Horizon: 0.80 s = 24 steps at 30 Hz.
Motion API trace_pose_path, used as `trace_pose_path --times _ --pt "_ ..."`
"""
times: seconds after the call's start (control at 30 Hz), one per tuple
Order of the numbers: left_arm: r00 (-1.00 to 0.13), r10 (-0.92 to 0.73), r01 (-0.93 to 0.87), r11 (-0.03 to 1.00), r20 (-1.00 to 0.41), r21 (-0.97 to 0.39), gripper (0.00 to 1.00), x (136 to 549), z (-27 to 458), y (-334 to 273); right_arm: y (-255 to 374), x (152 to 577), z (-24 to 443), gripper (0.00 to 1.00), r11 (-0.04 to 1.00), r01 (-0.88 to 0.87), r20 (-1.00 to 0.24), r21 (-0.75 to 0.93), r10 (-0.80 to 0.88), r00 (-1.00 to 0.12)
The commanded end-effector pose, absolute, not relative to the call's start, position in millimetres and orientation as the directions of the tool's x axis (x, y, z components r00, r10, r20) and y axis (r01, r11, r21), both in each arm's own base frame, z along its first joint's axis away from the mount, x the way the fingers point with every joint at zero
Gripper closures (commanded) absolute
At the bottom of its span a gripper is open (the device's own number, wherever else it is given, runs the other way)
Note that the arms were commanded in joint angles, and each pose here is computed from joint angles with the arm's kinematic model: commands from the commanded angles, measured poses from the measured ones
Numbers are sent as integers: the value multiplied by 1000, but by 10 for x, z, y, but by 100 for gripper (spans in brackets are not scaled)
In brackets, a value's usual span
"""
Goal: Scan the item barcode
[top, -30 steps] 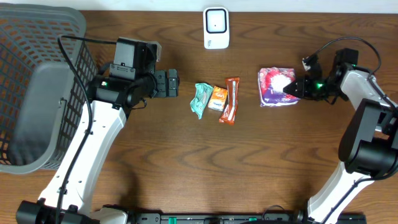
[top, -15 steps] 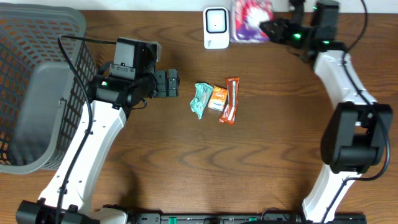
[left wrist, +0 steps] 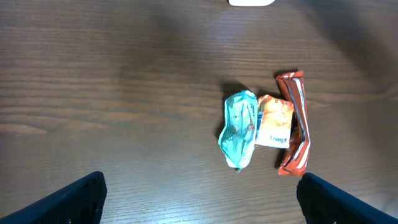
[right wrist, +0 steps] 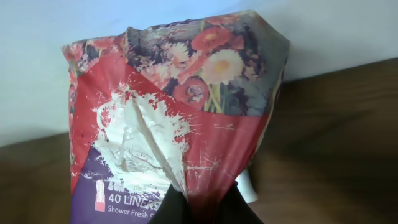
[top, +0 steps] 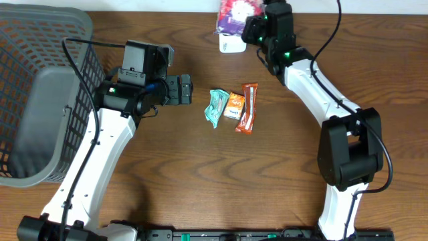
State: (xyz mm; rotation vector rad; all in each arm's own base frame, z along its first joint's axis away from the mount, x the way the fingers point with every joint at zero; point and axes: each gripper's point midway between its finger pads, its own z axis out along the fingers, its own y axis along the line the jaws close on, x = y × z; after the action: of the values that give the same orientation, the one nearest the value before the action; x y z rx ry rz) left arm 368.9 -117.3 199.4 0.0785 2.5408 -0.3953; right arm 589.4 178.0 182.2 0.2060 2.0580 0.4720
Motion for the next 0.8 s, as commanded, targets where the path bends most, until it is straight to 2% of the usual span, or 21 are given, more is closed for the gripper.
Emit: trace_pose_path --times 0.0,0.13,0.23,0.43,0.53,0.6,0.63,0.67,0.7,0.73,0.77 --pt "-838 -25 137 957 -546 -256 2 3702 2009 -1152 954 5988 1928 99 949 149 -844 278 315 -435" --pt "-838 -25 137 957 -546 -256 2 3702 2009 -1152 70 5862 1837 99 889 347 -782 298 436 -446" --pt "-838 -25 137 957 -546 -256 2 3702 2009 -1152 -722 5620 1588 99 788 529 -690 314 573 -443" --pt "-838 -25 137 957 -546 -256 2 3702 2009 -1152 -1679 5156 1328 99 660 706 -609 258 678 -412" --pt "-838 -25 137 957 -546 -256 2 3702 2009 -1152 -2107 4977 1298 99 535 788 -581 303 760 -293" --pt "-838 -25 137 957 -546 -256 2 3702 2009 -1152 -2295 4868 1249 98 355 845 -506 401 854 -118" --pt "-838 -25 137 957 -546 -256 2 3702 2009 -1152 -2379 4810 1201 99 187 855 -415 484 909 36" --pt "-838 -25 137 957 -546 -256 2 3702 2009 -1152 -2416 4846 1183 89 54 820 -319 570 934 160" --pt "-838 -25 137 957 -546 -256 2 3702 2009 -1152 -2419 4935 1199 78 51 787 -298 614 939 172" --pt "-838 -25 137 957 -546 -256 2 3702 2009 -1152 -2391 5101 1261 66 111 735 -304 669 943 134" --pt "-838 -25 137 957 -546 -256 2 3702 2009 -1152 -2328 5275 1351 58 205 671 -332 712 941 65"
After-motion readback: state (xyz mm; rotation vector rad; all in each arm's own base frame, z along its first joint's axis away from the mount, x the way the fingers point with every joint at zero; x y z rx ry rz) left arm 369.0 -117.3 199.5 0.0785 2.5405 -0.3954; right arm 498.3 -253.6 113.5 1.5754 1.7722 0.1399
